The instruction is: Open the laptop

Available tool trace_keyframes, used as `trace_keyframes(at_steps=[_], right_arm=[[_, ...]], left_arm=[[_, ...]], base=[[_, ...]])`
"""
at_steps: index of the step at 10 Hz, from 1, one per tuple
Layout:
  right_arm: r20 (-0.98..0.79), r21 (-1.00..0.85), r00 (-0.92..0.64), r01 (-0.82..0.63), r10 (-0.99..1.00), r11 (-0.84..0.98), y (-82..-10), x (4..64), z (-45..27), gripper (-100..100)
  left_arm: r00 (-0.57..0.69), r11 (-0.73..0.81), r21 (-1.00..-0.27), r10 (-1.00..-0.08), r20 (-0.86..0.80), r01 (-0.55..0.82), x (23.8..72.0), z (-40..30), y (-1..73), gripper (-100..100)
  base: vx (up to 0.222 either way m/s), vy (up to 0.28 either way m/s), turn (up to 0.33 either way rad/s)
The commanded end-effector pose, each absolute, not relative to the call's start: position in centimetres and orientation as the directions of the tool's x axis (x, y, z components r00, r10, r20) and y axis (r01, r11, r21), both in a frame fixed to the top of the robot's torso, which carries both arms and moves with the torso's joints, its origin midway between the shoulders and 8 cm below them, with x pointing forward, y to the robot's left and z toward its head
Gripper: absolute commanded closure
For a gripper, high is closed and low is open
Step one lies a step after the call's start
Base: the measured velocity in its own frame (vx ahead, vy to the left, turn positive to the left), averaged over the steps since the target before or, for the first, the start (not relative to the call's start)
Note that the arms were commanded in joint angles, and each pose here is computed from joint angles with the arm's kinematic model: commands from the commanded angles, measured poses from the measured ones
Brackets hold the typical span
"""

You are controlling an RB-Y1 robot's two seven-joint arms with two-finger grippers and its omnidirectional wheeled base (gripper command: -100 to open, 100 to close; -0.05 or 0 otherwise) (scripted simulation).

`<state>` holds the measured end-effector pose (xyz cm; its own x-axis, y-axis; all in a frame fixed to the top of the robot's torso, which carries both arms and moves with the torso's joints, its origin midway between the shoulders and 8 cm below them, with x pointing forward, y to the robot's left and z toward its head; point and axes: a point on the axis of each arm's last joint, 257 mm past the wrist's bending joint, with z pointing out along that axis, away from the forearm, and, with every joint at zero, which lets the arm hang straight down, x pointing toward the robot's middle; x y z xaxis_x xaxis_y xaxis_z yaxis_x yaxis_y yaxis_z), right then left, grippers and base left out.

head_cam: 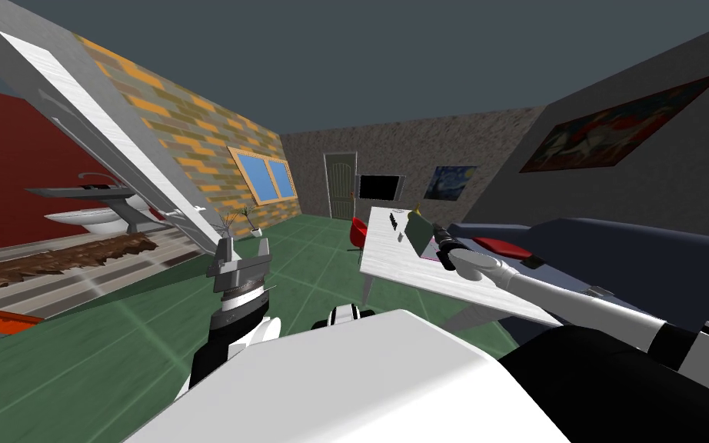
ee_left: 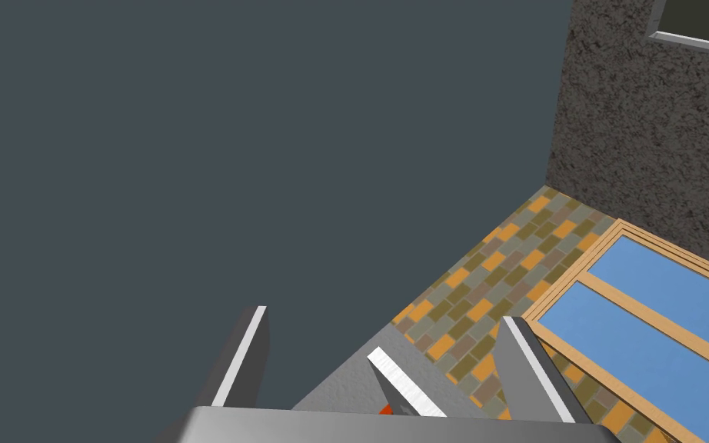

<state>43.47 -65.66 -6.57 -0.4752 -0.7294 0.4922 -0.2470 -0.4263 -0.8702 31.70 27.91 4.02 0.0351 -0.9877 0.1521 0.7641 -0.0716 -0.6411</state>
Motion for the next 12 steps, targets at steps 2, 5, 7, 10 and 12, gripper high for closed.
trace_keyframes(at_steps=[2,5,7,10,12], right_arm=[[0.496,-0.868,-0.474,-0.248,-0.727,-0.43,-65.6,43.5,-6.5,100],[0.36,-0.933,-0.505,-0.197,-0.785,-0.301,-66.4,43.9,-7.1,100],[0.287,-0.958,-0.517,-0.168,-0.807,-0.233,-66.8,44.2,-7.3,100],[0.172,-0.985,-0.53,-0.121,-0.83,-0.127,-67.2,44.6,-7.7,100],[0.162,-0.986,-0.531,-0.114,-0.832,-0.119,-67.2,44.6,-7.5,100]], left_arm=[[0.035,-0.072,-0.641,-0.988,0.152,0.764,31.7,4.0,27.9,0],[0.035,-0.071,-0.641,-0.988,0.152,0.764,31.7,4.0,27.9,0],[0.035,-0.071,-0.641,-0.988,0.152,0.764,31.7,4.0,27.9,0],[0.035,-0.071,-0.641,-0.988,0.152,0.764,31.7,4.0,27.9,0],[0.035,-0.071,-0.641,-0.988,0.152,0.764,31.7,4.0,27.9,0]], base=[[0.0,0.0,0.0],[-0.067,-0.086,0.027],[-0.072,-0.092,0.013],[-0.051,-0.074,0.001],[-0.053,-0.071,0.006]])
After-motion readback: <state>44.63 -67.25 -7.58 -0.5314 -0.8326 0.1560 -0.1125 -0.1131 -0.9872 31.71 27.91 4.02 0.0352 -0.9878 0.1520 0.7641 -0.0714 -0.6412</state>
